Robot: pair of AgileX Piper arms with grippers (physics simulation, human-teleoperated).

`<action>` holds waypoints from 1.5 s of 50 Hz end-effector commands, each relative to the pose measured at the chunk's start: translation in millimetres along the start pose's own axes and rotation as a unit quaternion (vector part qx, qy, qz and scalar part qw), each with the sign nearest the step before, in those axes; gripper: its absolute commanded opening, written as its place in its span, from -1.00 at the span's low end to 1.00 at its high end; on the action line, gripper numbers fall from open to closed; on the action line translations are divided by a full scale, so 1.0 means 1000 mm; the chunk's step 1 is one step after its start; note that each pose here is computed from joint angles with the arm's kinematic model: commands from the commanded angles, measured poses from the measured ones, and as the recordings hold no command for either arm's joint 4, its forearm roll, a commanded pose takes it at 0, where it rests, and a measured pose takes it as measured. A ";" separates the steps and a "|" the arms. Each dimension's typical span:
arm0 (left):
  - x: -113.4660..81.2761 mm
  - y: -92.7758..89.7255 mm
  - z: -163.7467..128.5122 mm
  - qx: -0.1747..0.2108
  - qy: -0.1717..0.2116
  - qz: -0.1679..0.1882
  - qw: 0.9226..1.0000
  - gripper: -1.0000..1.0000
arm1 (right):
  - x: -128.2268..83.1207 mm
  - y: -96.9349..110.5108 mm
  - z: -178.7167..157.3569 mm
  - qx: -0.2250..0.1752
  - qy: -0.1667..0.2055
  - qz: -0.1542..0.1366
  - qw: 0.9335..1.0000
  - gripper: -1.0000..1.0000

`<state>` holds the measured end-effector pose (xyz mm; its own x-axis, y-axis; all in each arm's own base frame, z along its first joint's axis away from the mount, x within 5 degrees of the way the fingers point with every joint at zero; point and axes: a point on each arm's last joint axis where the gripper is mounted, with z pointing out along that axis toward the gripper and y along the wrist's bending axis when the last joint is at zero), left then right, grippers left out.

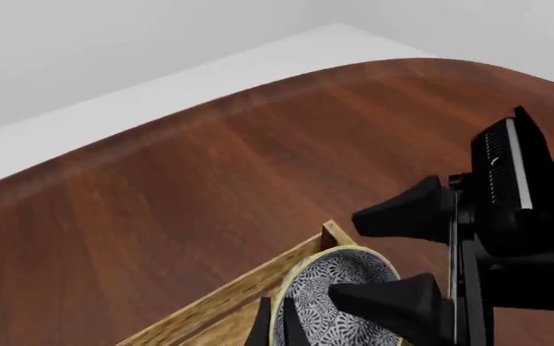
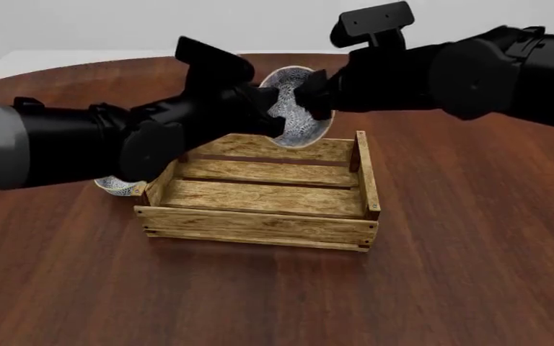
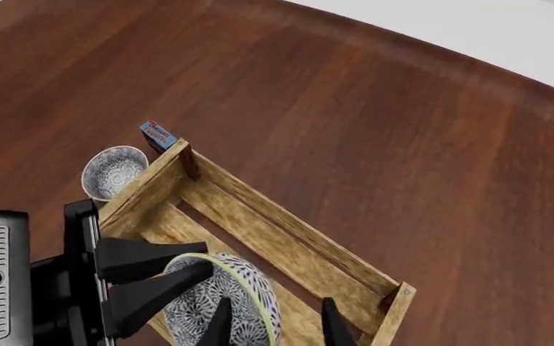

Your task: Stack the right bowl on the left bowl and place them in the tray.

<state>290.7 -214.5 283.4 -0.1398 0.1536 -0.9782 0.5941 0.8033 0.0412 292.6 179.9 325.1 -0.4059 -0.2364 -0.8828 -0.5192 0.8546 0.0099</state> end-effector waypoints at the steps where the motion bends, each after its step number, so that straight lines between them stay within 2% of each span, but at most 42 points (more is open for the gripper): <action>1: 0.005 -0.005 -0.001 0.010 0.002 0.022 1.000 -1.00 | -0.004 -0.002 -0.034 0.003 -0.034 0.006 0.999 1.00; 20: -0.002 0.029 -0.018 -0.038 0.001 0.043 0.998 -1.00 | -0.005 0.010 -0.053 -0.016 -0.044 -0.006 0.999 1.00; 29: -0.007 0.045 -0.034 -0.062 0.001 0.038 0.997 -1.00 | -0.008 0.011 -0.066 -0.018 -0.055 -0.004 0.998 1.00; 34: -0.011 0.059 -0.047 -0.085 0.001 0.035 0.996 -1.00 | -0.008 0.011 -0.070 -0.018 -0.058 -0.004 0.998 1.00; 37: -0.016 0.058 -0.055 -0.086 -0.002 0.025 0.996 -1.00 | -0.009 0.011 -0.072 -0.019 -0.061 -0.003 0.998 1.00; 40: -0.018 0.066 -0.064 -0.101 -0.002 0.033 0.994 -1.00 | -0.009 0.011 -0.072 -0.018 -0.060 -0.003 0.998 1.00; 51: -0.024 0.074 -0.079 -0.116 0.004 0.030 0.993 -1.00 | -0.009 0.011 -0.070 -0.018 -0.059 -0.003 0.998 1.00; 57: -0.027 0.080 -0.092 -0.130 0.007 0.047 0.990 -1.00 | -0.008 0.011 -0.067 -0.018 -0.057 -0.002 0.998 1.00; 60: -0.030 0.079 -0.095 -0.129 0.011 0.038 0.991 -1.00 | -0.008 0.011 -0.067 -0.018 -0.057 -0.002 0.998 1.00; 64: -0.034 0.091 -0.104 -0.153 0.017 0.041 0.987 -1.00 | -0.008 0.010 -0.065 -0.017 -0.056 0.001 0.998 1.00; 75: -0.050 0.104 -0.128 -0.184 0.018 0.020 0.983 -1.00 | -0.008 0.009 -0.061 -0.015 -0.054 0.002 0.998 1.00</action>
<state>265.9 -80.2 348.8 -0.1433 0.2277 -0.9631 0.3192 0.9318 0.1728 266.7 176.4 351.3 -0.3588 -0.2077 -0.9100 -0.5431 0.8394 0.0225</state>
